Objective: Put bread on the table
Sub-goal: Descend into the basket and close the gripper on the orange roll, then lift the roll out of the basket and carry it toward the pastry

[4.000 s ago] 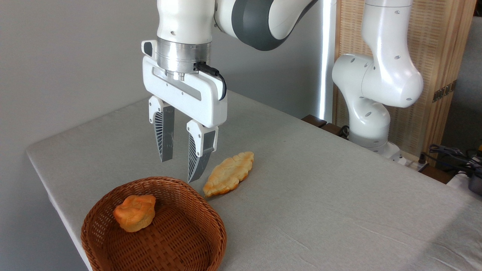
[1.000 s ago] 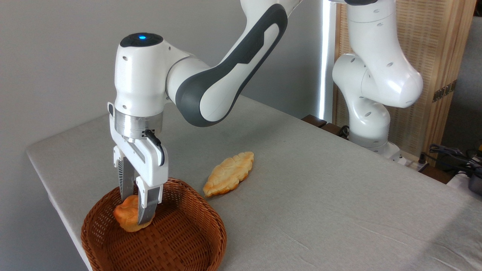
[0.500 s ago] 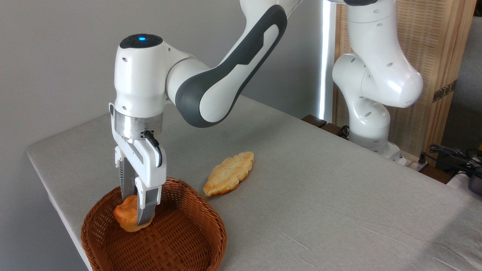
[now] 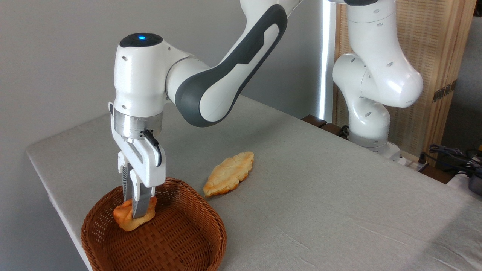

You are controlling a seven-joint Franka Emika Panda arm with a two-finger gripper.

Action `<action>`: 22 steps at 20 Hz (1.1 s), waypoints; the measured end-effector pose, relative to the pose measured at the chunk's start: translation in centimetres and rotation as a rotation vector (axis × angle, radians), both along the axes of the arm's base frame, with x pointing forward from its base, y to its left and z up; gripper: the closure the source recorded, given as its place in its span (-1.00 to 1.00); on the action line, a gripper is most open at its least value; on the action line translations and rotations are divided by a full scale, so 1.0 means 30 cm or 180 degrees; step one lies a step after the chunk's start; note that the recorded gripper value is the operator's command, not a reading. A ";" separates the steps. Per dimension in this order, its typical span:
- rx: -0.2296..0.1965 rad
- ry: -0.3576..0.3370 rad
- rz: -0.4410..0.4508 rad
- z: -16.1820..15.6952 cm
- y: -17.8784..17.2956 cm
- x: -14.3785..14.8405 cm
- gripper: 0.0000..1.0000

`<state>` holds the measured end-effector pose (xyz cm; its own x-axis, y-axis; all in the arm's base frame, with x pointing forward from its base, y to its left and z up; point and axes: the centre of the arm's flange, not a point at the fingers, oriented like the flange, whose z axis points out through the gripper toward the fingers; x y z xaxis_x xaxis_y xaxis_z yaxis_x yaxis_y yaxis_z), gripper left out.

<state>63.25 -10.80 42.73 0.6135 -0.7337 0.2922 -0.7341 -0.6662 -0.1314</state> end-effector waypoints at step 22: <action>0.0075 0.0556 0.0418 0.359 0.334 -0.298 -0.11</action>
